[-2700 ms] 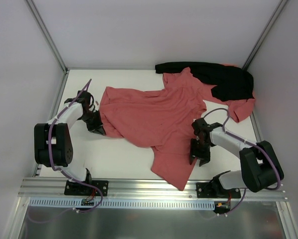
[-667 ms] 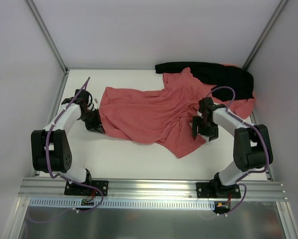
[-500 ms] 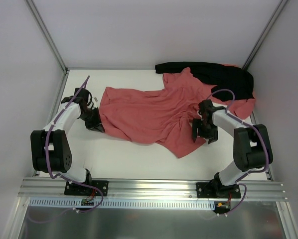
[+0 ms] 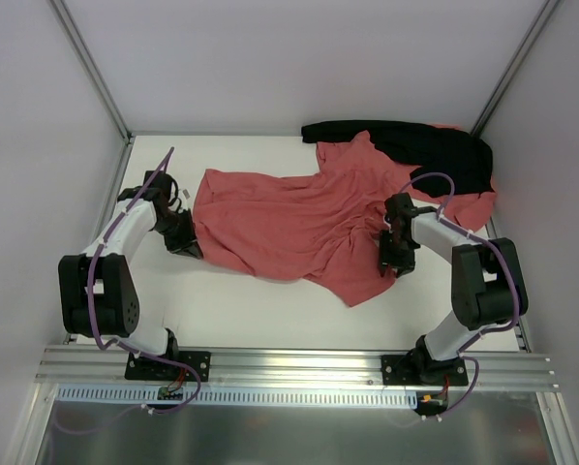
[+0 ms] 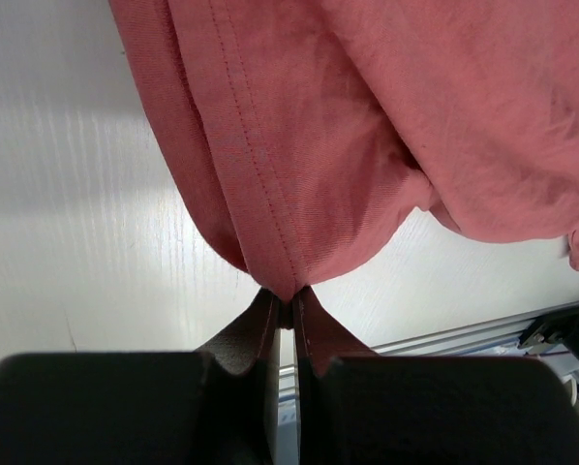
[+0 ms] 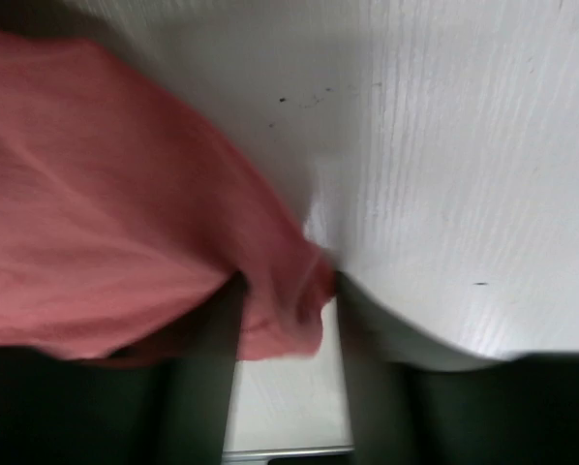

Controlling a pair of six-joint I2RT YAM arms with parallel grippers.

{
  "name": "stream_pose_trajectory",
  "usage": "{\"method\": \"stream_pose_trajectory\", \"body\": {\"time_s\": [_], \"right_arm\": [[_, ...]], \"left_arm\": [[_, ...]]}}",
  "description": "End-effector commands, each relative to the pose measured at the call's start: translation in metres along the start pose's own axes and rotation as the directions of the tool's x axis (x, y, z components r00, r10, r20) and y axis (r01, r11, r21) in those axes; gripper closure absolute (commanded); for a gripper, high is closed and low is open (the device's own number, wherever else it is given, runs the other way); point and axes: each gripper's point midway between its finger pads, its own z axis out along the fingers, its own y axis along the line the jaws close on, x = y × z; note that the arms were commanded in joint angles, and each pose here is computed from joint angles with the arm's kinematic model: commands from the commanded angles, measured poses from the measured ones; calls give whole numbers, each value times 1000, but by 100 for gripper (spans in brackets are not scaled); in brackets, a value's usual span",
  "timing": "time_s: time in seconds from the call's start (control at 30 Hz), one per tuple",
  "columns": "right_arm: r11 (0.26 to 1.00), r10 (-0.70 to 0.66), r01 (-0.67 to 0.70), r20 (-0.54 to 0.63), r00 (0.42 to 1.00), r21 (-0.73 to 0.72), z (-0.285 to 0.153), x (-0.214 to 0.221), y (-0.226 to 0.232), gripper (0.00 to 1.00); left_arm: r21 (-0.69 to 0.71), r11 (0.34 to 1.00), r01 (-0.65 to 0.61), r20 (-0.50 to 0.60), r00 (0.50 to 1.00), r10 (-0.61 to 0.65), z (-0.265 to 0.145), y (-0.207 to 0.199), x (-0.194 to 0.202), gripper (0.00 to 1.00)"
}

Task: Fold and stack the t-shirts
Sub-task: Flatten out the tshirt

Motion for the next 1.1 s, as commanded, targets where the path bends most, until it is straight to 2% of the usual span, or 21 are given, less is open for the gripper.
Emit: {"method": "stream_pose_trajectory", "body": {"time_s": [0.0, 0.03, 0.07, 0.1, 0.13, 0.27, 0.33, 0.6, 0.67, 0.9, 1.0, 1.03, 1.07], "right_arm": [[1000, 3, -3, 2, 1000, -10, 5, -5, 4, 57], [1000, 1, -1, -1, 1000, -11, 5, -4, 4, 72], [1000, 2, -2, -5, 1000, -12, 5, -4, 4, 91], [1000, 7, -7, -7, 1000, -15, 5, -4, 5, 98], [1000, 10, -10, -11, 1000, -26, 6, -3, 7, 99], [999, 22, -23, -17, 1000, -45, -2, -1, 10, 100], [996, 27, -28, -8, 1000, -89, -20, 3, 16, 100], [989, 19, 3, 146, 989, -147, -108, -13, 16, 100], [985, 28, 9, 212, 977, -175, -134, -25, 19, 99], [982, 21, 53, 383, 923, -181, -225, -44, 12, 99], [988, 49, 28, 469, 882, -155, -262, -49, -2, 100], [985, 65, 30, 528, 847, -168, -287, -54, -3, 99], [987, 73, 21, 555, 829, -160, -298, -56, -7, 99]], "left_arm": [[5, 1000, -7, 29, 1000, 6, -12, -2, 0, 100], [5, 1000, -6, 26, 1000, 5, -12, -2, 1, 100], [4, 1000, -5, 31, 1000, 5, -13, -2, 1, 100], [2, 1000, -4, 28, 1000, 4, -12, -1, 2, 100], [-2, 1000, -5, 31, 1000, 5, -12, -1, 2, 100], [-2, 1000, -5, 32, 999, 5, -14, -1, 3, 100], [0, 1000, -5, 39, 999, 5, -16, -2, 2, 100], [66, 998, 14, 100, 995, -20, -41, -21, 0, 100], [111, 993, 23, 150, 988, -40, -55, -32, -2, 100], [188, 982, -35, 380, 924, -39, -129, -60, -6, 100], [194, 977, -91, 497, 868, -18, -173, -70, -5, 100], [197, 975, -100, 527, 850, -19, -185, -73, -4, 100], [204, 971, -126, 580, 814, -16, -207, -80, -6, 100]]}}
